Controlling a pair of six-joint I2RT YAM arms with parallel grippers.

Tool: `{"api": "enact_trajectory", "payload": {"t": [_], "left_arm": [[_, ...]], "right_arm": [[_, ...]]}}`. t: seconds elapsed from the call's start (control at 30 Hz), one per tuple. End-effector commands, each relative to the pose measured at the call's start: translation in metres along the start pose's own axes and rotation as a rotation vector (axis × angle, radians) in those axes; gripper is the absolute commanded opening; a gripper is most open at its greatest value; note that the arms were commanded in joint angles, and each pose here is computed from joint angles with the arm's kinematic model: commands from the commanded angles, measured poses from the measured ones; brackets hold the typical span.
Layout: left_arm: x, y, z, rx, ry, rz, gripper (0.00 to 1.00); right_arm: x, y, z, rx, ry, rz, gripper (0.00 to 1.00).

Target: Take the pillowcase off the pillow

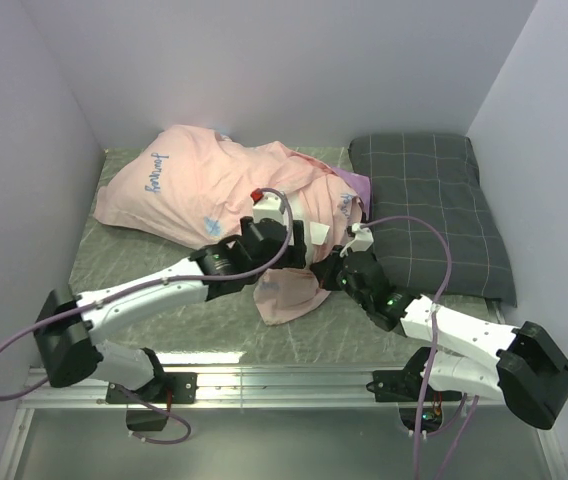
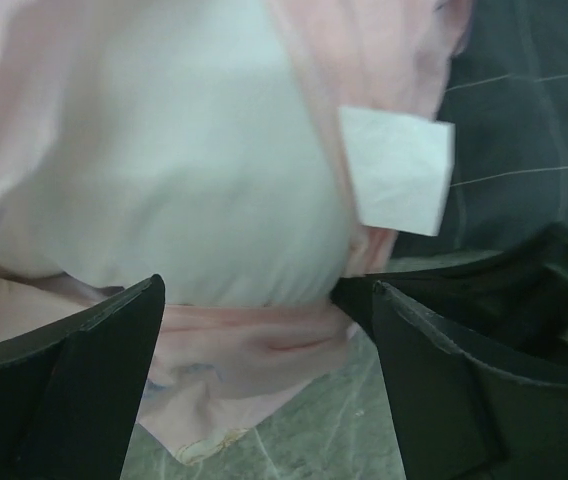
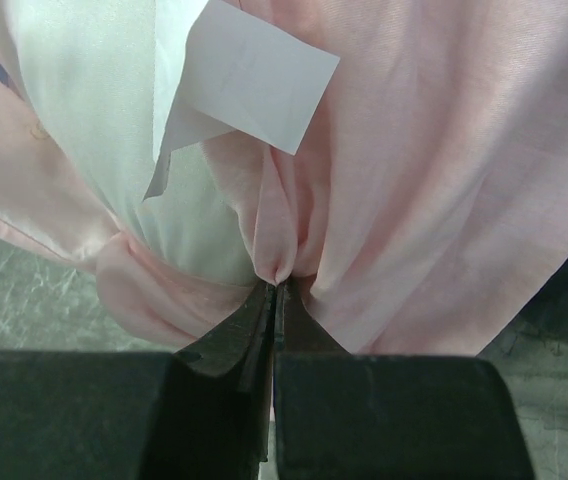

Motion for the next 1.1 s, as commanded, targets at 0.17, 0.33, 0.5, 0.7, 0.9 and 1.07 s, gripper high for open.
{"api": "enact_trajectory", "payload": {"t": [0.17, 0.33, 0.5, 0.7, 0.9, 1.07], "left_arm": [[0.027, -0.050, 0.010, -0.129, 0.028, 0.003, 0.95], [0.029, -0.083, 0.024, -0.150, 0.063, 0.018, 0.87], [0.011, -0.100, 0.027, -0.114, 0.085, 0.039, 0.06], [-0.047, -0.100, 0.031, -0.097, 0.159, -0.030, 0.01], [-0.110, -0.080, 0.036, -0.013, 0.223, -0.094, 0.00], [-0.134, -0.055, 0.030, 0.057, 0.214, -0.085, 0.01]], "right_arm": [[-0.010, 0.007, 0.003, 0.001, -0.011, -0.052, 0.00], [-0.009, 0.007, 0.004, -0.012, -0.008, -0.043, 0.00], [-0.004, 0.007, 0.004, -0.015, 0.016, -0.013, 0.00], [0.010, 0.008, 0.001, -0.010, 0.031, 0.029, 0.00], [0.031, 0.003, -0.018, 0.108, 0.013, 0.074, 0.00], [0.031, -0.004, -0.021, 0.155, -0.008, 0.065, 0.00]]}}
Point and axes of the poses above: each gripper's point midway between its finger pads, its own y axis back along the fingers, its own z axis along the line the jaws close on, x = y × z, the point moved 6 cm from there along y, back along the fingers, and after that the axes turned 10 degrees about y, right-handed, at the moved point
